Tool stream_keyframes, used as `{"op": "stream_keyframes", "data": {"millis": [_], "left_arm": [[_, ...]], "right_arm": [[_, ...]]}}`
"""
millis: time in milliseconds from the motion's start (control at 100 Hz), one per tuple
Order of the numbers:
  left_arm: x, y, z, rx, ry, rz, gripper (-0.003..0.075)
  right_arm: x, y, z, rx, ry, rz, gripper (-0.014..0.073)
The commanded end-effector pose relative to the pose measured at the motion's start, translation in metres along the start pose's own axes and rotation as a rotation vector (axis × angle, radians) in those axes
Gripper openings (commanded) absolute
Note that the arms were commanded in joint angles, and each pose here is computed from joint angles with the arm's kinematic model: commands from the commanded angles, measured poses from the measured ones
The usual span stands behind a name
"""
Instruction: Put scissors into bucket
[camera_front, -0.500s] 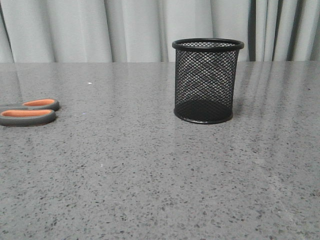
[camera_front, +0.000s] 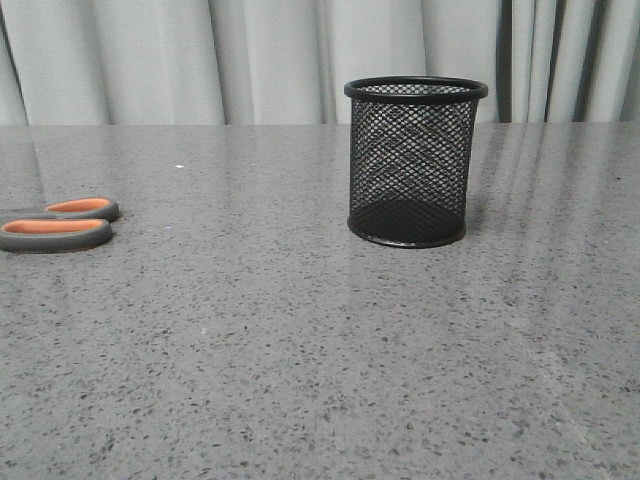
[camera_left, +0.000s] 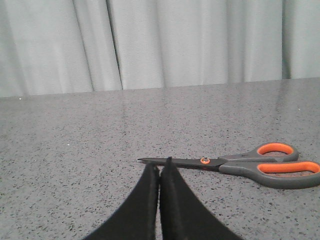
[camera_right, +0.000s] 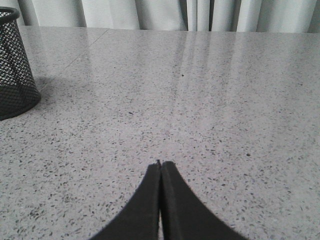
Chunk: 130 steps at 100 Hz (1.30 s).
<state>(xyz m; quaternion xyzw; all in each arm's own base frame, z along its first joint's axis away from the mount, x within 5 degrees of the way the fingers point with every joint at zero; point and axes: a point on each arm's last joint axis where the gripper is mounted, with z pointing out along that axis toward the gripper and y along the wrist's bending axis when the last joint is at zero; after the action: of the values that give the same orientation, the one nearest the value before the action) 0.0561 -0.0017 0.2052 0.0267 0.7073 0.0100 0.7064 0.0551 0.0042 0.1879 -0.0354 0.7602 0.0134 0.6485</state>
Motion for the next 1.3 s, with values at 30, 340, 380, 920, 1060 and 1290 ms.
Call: {"op": "stream_keyframes", "data": {"millis": [30, 340, 380, 920, 1060, 1290], "left_arm": [[0.001, 0.0, -0.001, -0.006, -0.073, -0.011, -0.0021], [0.001, 0.0, -0.001, -0.006, -0.073, -0.011, -0.0021], [0.001, 0.0, -0.001, -0.006, -0.073, -0.011, -0.0021], [0.0, 0.001, -0.001, -0.001, -0.091, -0.184, -0.0021], [-0.006, 0.003, -0.002, -0.012, -0.147, -0.341, -0.0021], [-0.006, 0.005, -0.002, -0.007, -0.149, -0.651, -0.0021]], "right_arm": [[-0.003, -0.001, -0.001, 0.015, -0.089, -0.012, -0.0066], [-0.006, -0.001, -0.001, 0.018, -0.126, -0.012, -0.0066], [-0.007, -0.001, -0.001, 0.019, -0.137, -0.012, -0.0066], [-0.015, -0.001, -0.003, 0.004, -0.226, 0.141, -0.0066], [-0.019, -0.003, -0.004, -0.011, -0.269, 0.32, -0.0066], [-0.02, -0.003, -0.004, -0.034, -0.279, 0.555, -0.0066]]}}
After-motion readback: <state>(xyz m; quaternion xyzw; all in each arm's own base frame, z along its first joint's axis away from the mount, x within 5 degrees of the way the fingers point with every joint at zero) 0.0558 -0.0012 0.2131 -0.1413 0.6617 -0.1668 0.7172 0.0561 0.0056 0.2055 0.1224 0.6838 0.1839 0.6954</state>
